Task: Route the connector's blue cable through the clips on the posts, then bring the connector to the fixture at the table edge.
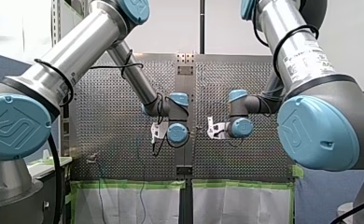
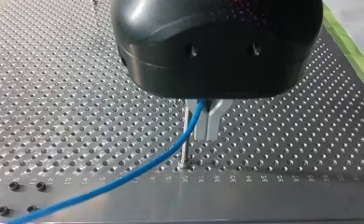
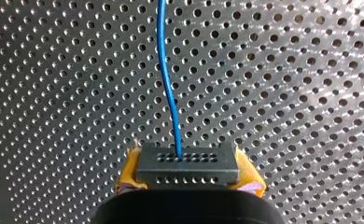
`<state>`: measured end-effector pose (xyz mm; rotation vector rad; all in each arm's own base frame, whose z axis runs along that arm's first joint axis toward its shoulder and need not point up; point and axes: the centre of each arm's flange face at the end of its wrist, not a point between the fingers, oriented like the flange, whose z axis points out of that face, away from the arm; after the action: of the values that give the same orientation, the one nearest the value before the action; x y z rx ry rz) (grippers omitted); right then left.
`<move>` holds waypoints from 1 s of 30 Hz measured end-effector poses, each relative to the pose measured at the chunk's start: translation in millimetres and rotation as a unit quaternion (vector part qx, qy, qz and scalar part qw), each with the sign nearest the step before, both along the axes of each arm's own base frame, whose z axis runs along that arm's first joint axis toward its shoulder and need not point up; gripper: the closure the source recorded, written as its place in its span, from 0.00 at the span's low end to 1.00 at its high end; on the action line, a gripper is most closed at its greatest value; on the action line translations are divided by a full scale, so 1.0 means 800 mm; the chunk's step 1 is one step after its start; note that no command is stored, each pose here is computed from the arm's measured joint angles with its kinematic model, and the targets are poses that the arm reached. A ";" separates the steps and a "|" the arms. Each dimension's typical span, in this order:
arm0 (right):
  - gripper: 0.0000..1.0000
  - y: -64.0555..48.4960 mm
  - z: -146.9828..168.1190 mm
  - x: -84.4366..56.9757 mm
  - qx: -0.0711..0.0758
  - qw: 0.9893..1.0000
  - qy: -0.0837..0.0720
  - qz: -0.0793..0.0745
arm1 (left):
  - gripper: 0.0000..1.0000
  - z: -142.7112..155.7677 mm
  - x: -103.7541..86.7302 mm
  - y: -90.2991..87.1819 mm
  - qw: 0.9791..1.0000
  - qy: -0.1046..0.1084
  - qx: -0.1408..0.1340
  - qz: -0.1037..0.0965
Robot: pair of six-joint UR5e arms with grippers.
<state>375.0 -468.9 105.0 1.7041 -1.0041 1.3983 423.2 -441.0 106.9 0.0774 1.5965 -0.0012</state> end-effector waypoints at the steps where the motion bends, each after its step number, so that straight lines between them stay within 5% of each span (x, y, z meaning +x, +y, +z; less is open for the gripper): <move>1: 1.00 -0.002 0.000 -0.001 -0.001 1.000 -0.001 -0.001 | 1.00 0.000 0.001 0.000 1.000 0.000 0.000 0.000; 13: 1.00 -0.026 0.005 -0.015 -0.030 0.999 -0.024 0.010 | 1.00 0.001 0.007 0.003 1.000 -0.003 0.001 -0.001; 30: 1.00 -0.042 0.004 -0.031 -0.035 0.999 -0.036 0.018 | 1.00 -0.003 0.020 -0.007 1.000 -0.003 -0.003 -0.008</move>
<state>350.5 -502.9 108.4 1.6392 -0.9560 1.5093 439.0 -447.0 104.2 0.0852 1.5896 -0.0181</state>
